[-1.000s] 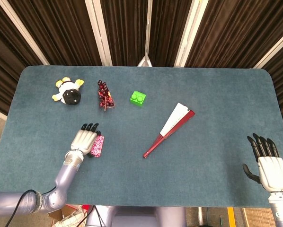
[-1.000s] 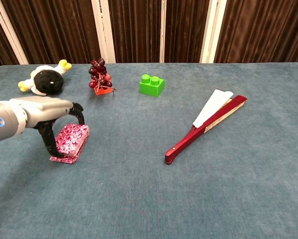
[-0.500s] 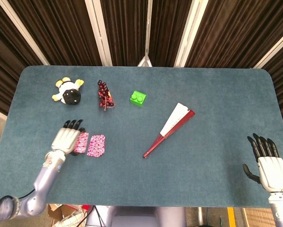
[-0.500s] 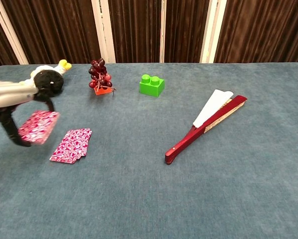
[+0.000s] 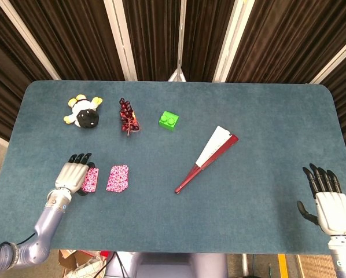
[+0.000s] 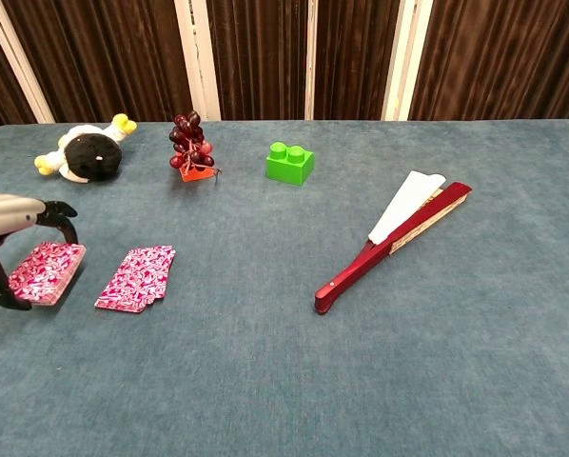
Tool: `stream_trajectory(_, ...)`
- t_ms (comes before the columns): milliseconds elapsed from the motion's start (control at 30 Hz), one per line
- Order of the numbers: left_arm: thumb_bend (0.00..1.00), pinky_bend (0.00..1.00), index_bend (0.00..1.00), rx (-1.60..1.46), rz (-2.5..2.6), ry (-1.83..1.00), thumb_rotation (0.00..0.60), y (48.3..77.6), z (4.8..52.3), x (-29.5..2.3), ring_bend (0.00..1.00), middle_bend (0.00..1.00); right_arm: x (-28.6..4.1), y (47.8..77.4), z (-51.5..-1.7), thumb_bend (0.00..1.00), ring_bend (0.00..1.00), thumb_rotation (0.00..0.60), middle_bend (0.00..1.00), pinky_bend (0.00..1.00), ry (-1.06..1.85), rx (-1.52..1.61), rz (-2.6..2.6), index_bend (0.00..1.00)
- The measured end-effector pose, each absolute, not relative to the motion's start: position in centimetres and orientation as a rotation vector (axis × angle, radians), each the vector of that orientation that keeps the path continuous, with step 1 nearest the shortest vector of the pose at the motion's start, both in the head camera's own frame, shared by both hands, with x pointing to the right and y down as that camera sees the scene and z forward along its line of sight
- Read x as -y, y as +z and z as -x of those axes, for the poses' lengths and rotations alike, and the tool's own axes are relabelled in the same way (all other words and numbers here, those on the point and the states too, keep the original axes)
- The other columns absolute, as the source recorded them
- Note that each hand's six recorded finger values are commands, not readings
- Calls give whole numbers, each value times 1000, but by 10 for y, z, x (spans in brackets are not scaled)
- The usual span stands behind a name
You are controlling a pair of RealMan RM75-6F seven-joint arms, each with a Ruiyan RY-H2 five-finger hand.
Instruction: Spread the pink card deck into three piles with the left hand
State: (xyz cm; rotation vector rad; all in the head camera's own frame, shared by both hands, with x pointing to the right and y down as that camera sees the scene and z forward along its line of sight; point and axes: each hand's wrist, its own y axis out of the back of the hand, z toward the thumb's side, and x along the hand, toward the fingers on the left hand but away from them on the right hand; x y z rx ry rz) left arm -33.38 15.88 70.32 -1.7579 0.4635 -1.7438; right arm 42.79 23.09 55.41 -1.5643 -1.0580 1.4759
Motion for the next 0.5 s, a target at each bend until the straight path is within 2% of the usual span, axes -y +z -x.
stream_trajectory(133, 366, 12, 438, -453, 1759, -1764, 600, 711, 334, -162, 0, 0, -231, 554, -427, 366, 0, 600, 0, 51, 1472, 1056, 1565, 0)
stream_trajectory(500, 282, 12, 346, -418, 1758, -1751, 600, 714, 324, -166, 0, 0, -231, 553, -428, 366, 0, 600, 0, 51, 1470, 1059, 1564, 0)
